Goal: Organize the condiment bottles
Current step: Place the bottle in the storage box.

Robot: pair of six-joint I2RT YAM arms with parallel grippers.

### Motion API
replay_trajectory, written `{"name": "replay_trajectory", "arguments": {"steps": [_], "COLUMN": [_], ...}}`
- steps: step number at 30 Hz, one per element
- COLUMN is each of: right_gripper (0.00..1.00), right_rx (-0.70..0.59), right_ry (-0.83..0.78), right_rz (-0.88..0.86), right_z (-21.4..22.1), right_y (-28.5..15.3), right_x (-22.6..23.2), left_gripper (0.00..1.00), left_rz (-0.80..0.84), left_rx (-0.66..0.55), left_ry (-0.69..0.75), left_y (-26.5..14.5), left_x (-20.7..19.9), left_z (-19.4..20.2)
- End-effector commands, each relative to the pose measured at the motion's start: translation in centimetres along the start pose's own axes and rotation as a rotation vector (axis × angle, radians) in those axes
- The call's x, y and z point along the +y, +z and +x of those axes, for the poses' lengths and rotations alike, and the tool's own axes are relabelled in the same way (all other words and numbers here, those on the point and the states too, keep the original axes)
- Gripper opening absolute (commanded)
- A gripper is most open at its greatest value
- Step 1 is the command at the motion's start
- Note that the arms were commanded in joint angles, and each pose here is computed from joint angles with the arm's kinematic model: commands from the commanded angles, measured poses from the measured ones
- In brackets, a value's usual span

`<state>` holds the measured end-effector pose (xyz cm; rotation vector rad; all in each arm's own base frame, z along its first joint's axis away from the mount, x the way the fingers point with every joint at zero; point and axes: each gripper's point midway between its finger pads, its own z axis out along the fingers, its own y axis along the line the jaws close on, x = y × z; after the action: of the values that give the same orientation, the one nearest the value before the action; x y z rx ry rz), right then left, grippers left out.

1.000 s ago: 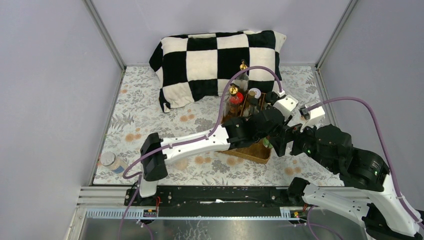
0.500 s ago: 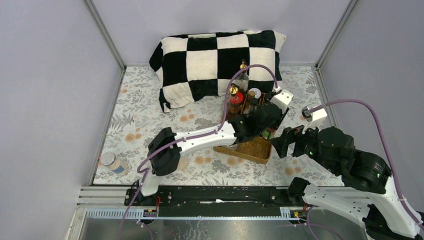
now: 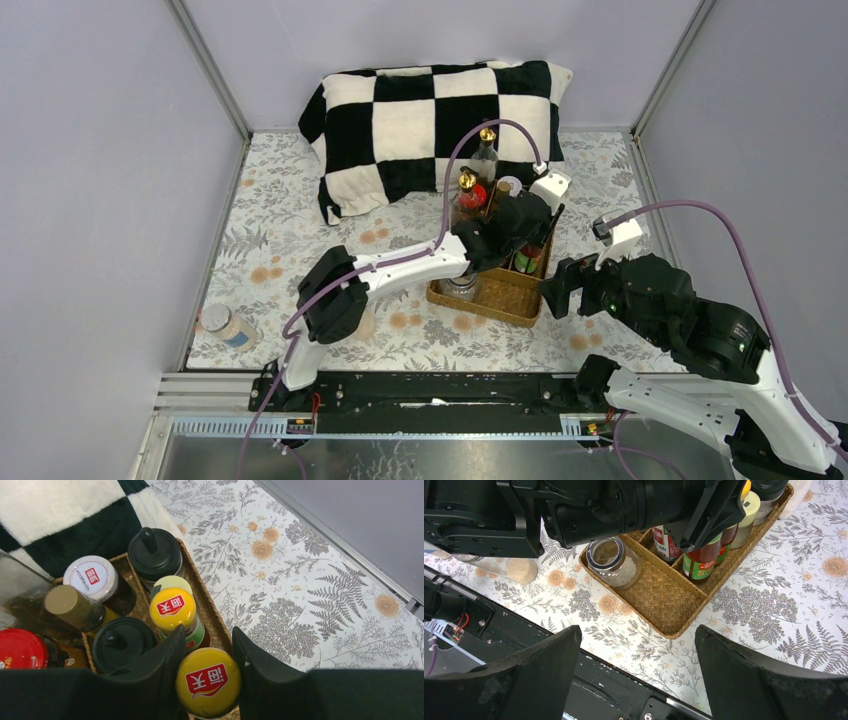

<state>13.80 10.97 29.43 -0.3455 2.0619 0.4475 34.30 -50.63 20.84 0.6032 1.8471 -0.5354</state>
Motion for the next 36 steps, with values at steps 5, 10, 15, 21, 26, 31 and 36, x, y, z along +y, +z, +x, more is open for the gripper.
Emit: {"name": "replay_trajectory", "arguments": {"steps": [5, 10, 15, 21, 26, 31, 36], "right_gripper": [0.91, 0.91, 0.92, 0.92, 0.92, 0.92, 0.91], "right_rx": [-0.015, -0.011, -0.006, 0.004, 0.012, 0.019, 0.023], "right_ry": [0.0, 0.003, 0.007, 0.017, 0.027, 0.039, 0.047], "right_rz": [-0.004, -0.01, -0.016, -0.033, -0.049, -0.064, -0.077], "right_z": [-0.1, 0.2, 0.3, 0.6, 0.9, 1.1, 1.1], "right_y": [0.5, 0.7, 0.7, 0.9, 1.0, 1.0, 0.8], "right_x": [0.2, 0.3, 0.4, 0.8, 1.1, 1.4, 1.6], "left_gripper": [0.19, 0.26, 0.46, 0.98, 0.99, 0.99, 0.98], "left_rz": [0.099, 0.103, 0.112, 0.171, 0.131, 0.111, 0.072], "left_rx": [-0.103, -0.057, 0.002, 0.023, 0.007, -0.017, -0.046], "left_ry": [-0.045, -0.042, -0.024, 0.024, 0.04, 0.047, 0.049], "left_y": [0.6, 0.7, 0.5, -0.9, -2.5, -4.6, -7.5], "left_x": [-2.1, -2.0, -2.0, -2.6, -1.7, -1.3, -1.0], "left_z": [-1.9, 0.3, 2.1, 1.8, -0.3, -2.5, -4.7]}}
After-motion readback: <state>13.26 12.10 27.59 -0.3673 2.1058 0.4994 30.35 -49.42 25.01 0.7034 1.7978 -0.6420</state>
